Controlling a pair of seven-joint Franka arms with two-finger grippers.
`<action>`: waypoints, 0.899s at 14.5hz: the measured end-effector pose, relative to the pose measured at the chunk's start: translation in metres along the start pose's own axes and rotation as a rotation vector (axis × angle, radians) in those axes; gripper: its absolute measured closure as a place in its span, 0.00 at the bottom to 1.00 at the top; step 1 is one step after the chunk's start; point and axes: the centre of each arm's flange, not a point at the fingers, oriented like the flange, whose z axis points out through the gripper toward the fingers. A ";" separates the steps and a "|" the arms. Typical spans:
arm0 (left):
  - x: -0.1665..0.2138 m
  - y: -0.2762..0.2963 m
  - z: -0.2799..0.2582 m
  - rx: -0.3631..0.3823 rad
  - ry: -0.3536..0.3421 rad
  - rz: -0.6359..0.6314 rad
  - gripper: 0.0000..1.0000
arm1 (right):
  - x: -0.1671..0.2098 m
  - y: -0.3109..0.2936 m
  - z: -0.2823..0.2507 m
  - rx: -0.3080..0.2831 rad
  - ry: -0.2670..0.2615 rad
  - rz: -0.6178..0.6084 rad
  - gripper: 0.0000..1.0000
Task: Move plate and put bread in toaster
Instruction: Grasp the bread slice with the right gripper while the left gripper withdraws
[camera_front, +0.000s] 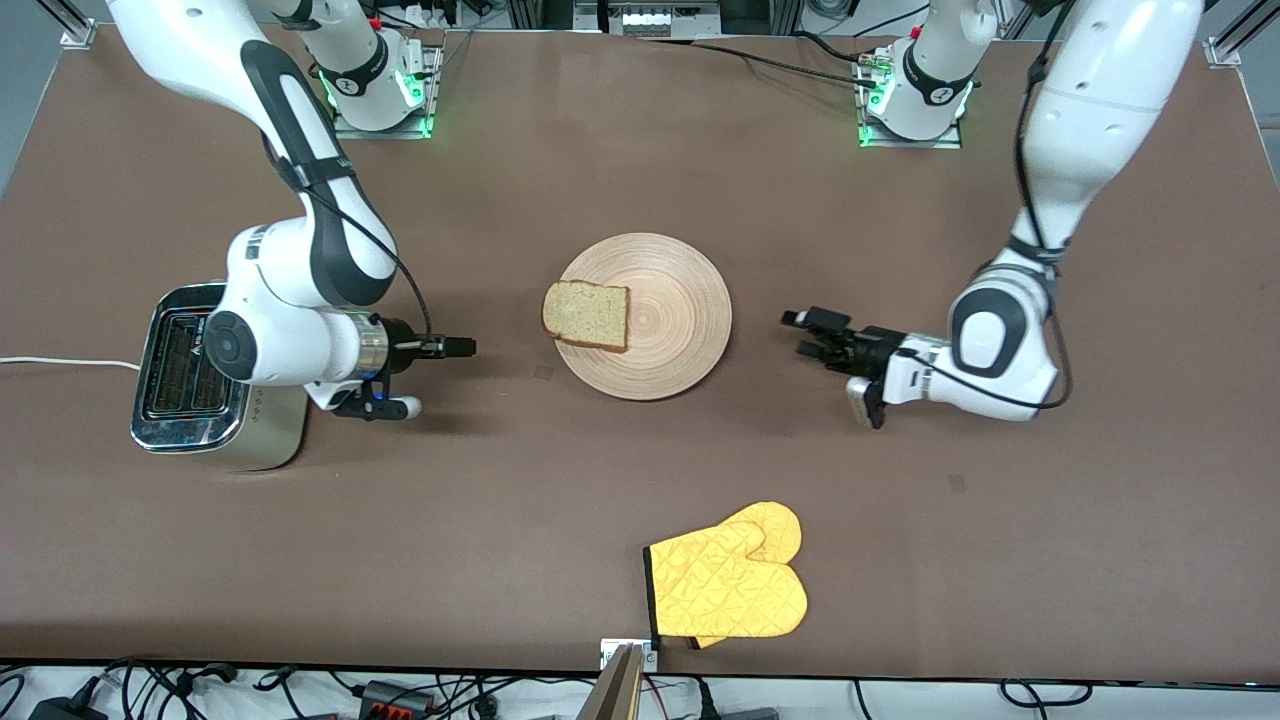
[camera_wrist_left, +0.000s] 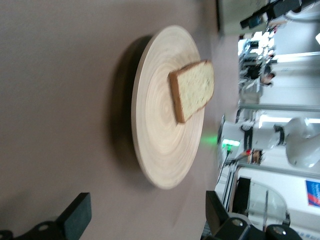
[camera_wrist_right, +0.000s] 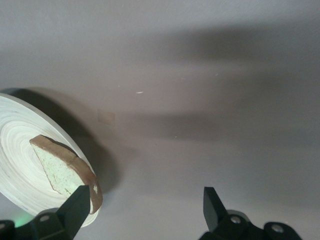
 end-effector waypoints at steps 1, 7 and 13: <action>-0.001 0.010 -0.013 0.063 -0.051 -0.006 0.00 | -0.001 -0.005 0.007 0.006 -0.012 -0.001 0.00; -0.001 0.054 -0.055 0.492 -0.307 -0.094 0.00 | -0.007 -0.041 0.068 0.109 -0.089 0.005 0.00; 0.006 0.096 -0.075 0.864 -0.297 -0.336 0.00 | -0.017 -0.073 0.098 0.122 -0.097 -0.021 0.00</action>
